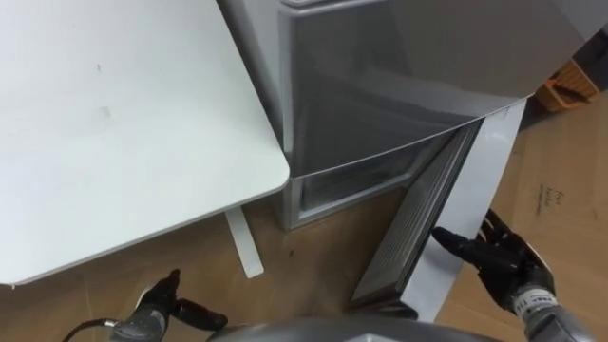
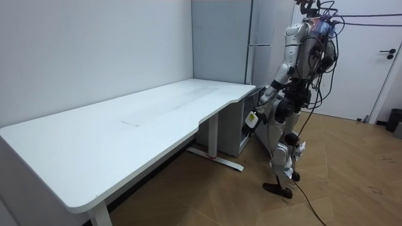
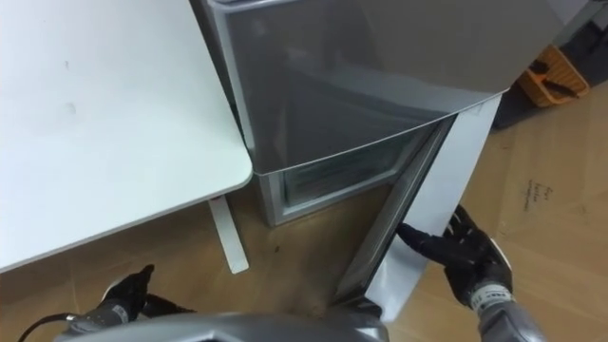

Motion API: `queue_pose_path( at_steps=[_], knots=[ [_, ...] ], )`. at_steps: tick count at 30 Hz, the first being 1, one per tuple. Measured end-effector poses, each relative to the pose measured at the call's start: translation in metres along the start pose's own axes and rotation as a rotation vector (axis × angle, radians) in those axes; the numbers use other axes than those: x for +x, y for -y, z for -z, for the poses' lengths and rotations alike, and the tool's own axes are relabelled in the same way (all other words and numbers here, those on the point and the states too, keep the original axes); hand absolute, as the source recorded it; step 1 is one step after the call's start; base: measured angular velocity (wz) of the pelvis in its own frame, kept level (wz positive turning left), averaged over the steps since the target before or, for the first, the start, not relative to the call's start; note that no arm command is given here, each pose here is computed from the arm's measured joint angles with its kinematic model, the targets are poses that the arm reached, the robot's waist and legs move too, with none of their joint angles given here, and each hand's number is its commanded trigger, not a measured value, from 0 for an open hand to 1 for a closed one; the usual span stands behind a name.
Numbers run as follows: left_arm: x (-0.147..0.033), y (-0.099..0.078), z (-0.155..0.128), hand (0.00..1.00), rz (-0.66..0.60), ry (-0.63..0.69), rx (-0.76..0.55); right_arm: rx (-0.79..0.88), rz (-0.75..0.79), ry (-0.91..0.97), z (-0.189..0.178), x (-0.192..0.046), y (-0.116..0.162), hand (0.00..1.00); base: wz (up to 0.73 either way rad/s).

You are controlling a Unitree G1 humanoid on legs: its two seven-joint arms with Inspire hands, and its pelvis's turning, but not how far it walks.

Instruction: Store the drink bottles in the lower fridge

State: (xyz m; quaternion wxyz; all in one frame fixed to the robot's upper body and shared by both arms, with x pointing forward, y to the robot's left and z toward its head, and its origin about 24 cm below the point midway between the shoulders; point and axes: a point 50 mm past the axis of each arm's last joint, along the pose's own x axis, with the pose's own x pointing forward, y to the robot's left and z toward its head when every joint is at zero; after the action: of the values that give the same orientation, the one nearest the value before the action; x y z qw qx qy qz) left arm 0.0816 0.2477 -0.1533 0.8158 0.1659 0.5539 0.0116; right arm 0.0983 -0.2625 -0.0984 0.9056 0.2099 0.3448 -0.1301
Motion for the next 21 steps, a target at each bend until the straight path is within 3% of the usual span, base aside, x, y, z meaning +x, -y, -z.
queue_pose_path(
  at_steps=[14,18,21],
  knots=[
    [0.001,0.004,-0.005,0.0,-0.012,0.01,0.056,0.077,0.033,0.031,0.004,0.002,-0.009,0.0,-0.02],
    [0.004,0.008,-0.021,0.0,0.006,0.046,0.11,0.149,-0.02,0.053,0.002,0.008,-0.035,0.0,-0.08],
    [0.005,0.019,-0.027,0.0,0.037,0.058,0.14,0.228,-0.157,0.073,0.001,0.021,-0.077,0.0,0.04]
  ],
)
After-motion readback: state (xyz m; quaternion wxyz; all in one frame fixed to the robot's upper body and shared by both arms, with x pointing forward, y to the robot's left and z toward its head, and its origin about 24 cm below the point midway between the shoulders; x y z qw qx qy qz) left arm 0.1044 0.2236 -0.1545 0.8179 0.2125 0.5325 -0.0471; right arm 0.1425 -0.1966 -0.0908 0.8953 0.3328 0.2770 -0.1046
